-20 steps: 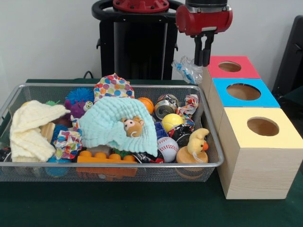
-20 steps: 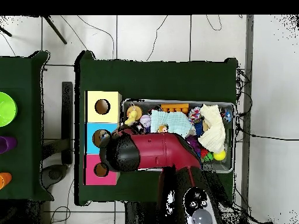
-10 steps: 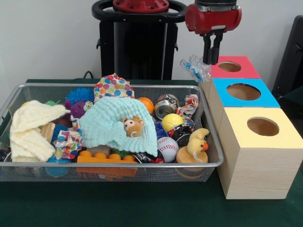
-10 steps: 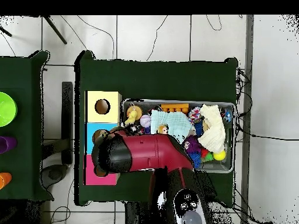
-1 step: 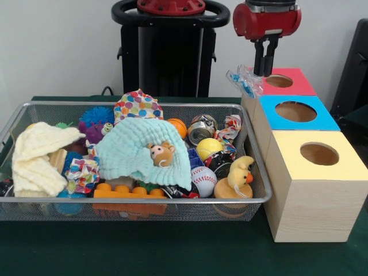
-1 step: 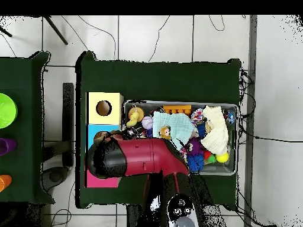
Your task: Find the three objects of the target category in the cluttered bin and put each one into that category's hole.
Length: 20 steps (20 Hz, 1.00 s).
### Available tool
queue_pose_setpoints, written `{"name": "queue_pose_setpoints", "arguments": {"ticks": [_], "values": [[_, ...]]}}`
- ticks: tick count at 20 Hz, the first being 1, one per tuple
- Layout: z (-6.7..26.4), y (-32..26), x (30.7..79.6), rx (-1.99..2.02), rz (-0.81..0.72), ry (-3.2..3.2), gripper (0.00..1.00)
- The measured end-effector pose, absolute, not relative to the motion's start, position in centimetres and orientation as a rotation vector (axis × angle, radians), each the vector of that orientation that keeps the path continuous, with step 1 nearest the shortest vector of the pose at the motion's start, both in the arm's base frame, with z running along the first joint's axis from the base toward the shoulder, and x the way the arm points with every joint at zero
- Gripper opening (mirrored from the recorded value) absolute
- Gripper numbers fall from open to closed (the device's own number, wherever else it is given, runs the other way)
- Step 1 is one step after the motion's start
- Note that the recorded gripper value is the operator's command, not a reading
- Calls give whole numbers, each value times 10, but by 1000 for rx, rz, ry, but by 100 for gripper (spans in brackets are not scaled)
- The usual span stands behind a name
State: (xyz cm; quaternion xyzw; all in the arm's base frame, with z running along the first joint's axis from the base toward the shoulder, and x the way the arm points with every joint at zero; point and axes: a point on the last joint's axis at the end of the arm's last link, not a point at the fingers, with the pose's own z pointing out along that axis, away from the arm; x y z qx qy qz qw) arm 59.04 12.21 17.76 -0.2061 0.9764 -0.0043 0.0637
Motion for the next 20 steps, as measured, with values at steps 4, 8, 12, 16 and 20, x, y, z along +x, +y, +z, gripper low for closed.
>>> {"name": "queue_pose_setpoints", "arguments": {"ticks": [4,8,12,16,20], "values": [[178,127,588,-618,-15,2952,0],[179,132,586,-607,-18,2957,0],[180,137,583,-594,-25,2963,0],[182,142,582,-595,-30,2962,0],[183,152,581,-591,-35,2961,0]]}}
